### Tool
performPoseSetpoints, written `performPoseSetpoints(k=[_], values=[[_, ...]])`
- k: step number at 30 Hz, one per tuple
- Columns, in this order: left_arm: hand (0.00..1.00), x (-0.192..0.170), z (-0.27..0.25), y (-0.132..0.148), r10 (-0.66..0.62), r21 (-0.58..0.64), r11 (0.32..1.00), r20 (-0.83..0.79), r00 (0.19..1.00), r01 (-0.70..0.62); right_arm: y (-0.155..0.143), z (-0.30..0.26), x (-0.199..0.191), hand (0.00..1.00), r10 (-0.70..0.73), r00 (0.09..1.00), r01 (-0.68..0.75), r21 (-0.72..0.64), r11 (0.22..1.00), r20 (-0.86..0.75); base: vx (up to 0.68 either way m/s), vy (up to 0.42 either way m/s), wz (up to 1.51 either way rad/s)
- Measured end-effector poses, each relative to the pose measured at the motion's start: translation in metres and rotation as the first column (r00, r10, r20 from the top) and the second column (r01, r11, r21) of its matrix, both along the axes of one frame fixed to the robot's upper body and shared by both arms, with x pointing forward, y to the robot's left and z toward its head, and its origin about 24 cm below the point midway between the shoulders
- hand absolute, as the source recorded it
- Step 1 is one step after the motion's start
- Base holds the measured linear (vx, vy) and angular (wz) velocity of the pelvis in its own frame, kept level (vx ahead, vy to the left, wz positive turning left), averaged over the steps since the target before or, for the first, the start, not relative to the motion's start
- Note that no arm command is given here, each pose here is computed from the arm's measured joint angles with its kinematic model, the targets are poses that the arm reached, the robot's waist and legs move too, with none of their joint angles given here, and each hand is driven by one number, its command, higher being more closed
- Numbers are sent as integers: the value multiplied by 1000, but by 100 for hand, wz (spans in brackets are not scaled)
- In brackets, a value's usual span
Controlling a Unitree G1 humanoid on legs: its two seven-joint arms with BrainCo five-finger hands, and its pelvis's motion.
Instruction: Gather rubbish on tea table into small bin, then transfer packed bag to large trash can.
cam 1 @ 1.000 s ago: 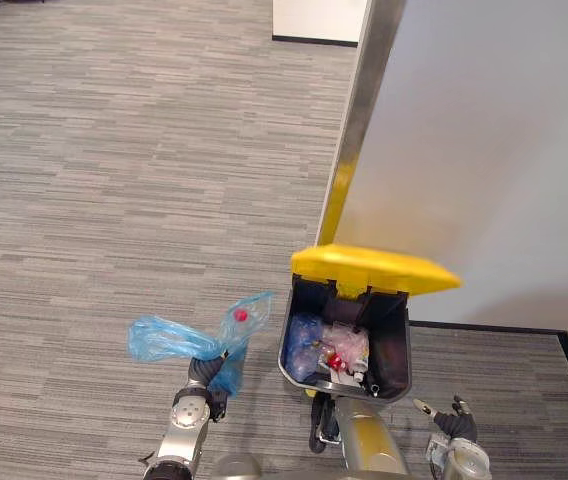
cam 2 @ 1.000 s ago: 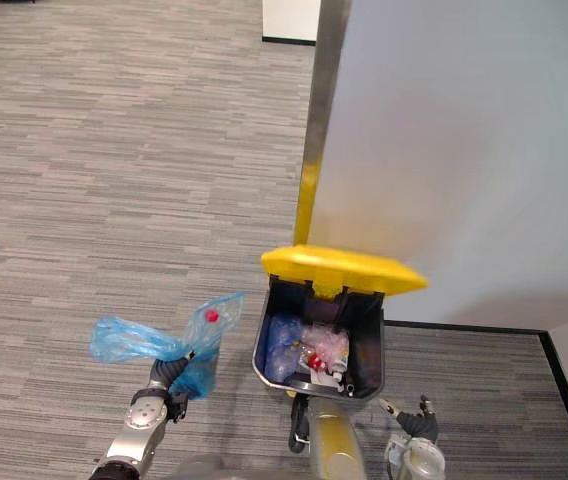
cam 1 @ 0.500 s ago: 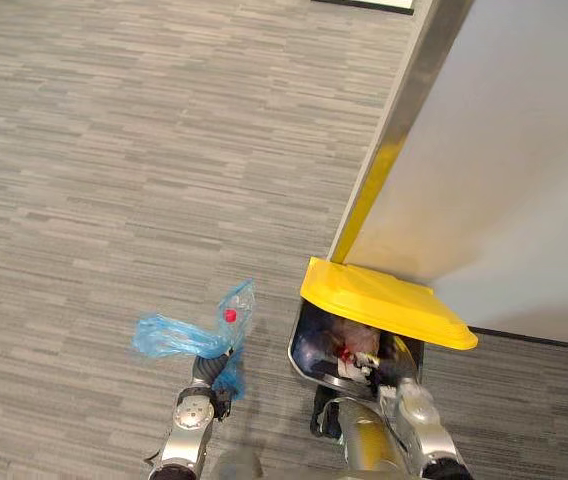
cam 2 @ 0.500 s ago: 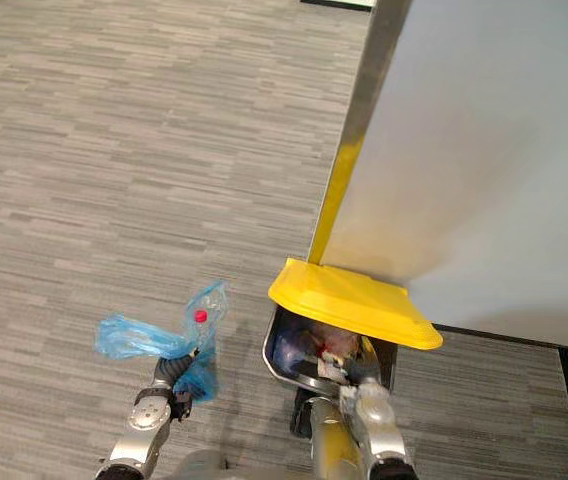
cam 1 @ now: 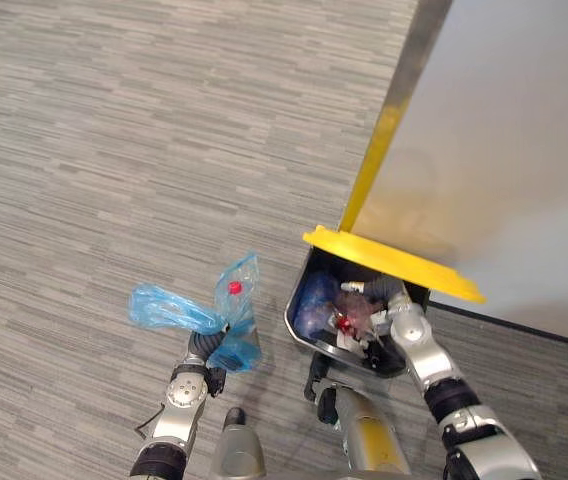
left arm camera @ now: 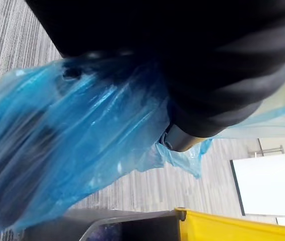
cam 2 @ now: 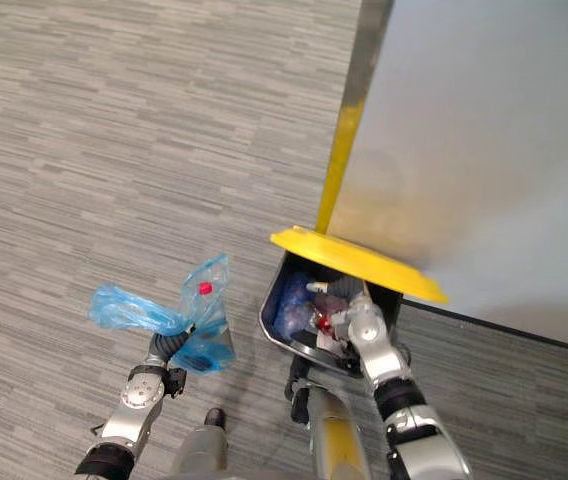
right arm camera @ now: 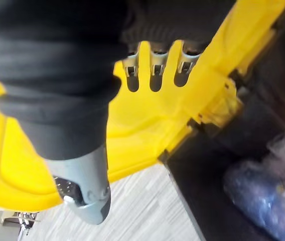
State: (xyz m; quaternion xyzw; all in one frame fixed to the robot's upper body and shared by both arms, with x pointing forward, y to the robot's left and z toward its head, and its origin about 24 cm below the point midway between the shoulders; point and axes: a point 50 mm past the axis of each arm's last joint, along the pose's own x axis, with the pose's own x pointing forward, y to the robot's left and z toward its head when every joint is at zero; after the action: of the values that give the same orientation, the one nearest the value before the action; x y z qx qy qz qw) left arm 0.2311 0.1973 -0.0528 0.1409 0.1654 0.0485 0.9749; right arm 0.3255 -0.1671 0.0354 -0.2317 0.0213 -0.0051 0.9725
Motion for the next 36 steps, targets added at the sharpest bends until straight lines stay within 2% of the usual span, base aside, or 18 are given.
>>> performPoseSetpoints(k=[4, 10, 14, 20, 26, 36], values=[[100, 14, 12, 1, -25, 17, 1000, 49, 998, 24, -28, 25, 11, 0, -19, 998, 28, -135, 990, 68, -119, -85, -4], [100, 23, 22, -6, -66, 24, 998, 99, 993, 64, -52, 43, 15, 0, -33, 994, 58, -246, 967, 108, -96, -100, 9], [100, 22, 22, -8, -91, 35, 996, 99, 991, 88, -48, 47, 18, 0, 2, 994, 27, -260, 965, 110, 87, -109, -2], [100, 37, 44, -24, -158, 35, 987, 189, 969, 154, -47, 49, 19, 0, 11, 994, 20, -266, 964, 113, 27, 32, 6], [100, 40, 55, -40, -226, 34, 974, 238, 944, 225, -34, 52, 24, 0, 56, 992, -22, -276, 961, 115, -8, 61, 1], [100, 58, 108, -97, -422, 73, 897, 437, 794, 436, -16, 69, 39, 0, 101, 984, -55, -289, 956, 146, -2, 24, -2]])
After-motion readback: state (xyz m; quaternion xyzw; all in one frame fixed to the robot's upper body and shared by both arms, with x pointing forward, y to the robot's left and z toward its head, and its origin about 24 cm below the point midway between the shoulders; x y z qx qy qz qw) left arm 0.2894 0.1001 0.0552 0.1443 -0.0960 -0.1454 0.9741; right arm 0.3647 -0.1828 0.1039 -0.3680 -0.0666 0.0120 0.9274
